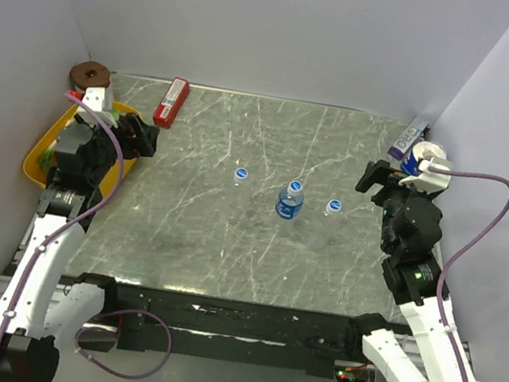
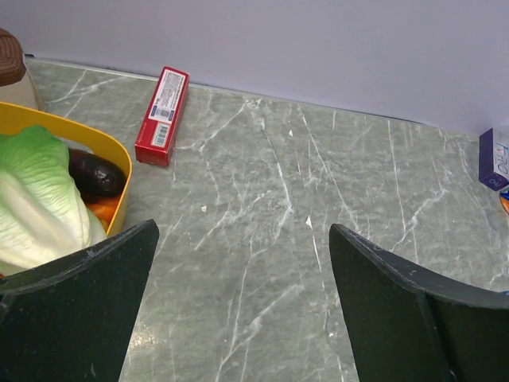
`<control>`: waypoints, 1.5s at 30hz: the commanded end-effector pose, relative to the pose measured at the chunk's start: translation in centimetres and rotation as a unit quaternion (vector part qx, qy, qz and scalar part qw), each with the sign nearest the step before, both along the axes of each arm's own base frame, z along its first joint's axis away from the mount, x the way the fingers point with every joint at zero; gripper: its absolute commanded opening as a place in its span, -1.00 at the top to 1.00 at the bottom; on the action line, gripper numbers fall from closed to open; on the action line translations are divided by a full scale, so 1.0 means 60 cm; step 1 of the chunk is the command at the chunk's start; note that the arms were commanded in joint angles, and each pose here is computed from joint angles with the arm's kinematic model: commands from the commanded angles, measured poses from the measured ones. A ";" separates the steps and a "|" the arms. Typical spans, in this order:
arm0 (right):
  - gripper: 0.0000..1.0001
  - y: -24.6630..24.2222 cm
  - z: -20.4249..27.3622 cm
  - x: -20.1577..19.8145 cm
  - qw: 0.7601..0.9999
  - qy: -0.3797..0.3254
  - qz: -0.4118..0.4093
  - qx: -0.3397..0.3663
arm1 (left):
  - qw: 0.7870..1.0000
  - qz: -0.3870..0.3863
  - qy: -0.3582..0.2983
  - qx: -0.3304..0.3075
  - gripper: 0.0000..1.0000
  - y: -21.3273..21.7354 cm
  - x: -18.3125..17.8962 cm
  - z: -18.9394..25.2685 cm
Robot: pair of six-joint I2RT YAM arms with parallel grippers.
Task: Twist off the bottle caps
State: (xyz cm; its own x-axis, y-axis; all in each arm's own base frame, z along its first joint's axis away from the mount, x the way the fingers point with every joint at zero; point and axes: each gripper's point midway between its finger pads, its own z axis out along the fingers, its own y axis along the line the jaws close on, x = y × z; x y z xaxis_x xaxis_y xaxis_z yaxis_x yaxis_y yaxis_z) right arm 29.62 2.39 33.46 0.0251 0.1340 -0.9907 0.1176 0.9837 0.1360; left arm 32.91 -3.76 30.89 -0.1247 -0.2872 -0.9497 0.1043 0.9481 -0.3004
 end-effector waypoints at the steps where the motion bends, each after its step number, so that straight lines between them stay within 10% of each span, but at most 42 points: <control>1: -0.99 0.003 0.033 -0.007 1.000 -0.026 0.007 0.012 | 1.000 0.000 -0.025 -0.003 -0.92 0.000 0.002 0.040; 14: -0.99 0.007 0.035 -0.013 1.000 -0.019 0.019 0.001 | 0.999 -0.024 -0.036 0.003 -0.93 -0.012 -0.005 0.044; 29: -0.99 0.045 0.029 -0.002 0.997 0.008 0.078 -0.005 | 0.954 -0.295 -0.055 -0.013 -0.92 -0.281 -0.080 0.008; 45: -0.99 0.043 0.040 -0.028 0.996 -0.006 0.085 0.011 | 0.955 -0.284 -0.086 -0.007 -0.92 -0.354 -0.055 -0.124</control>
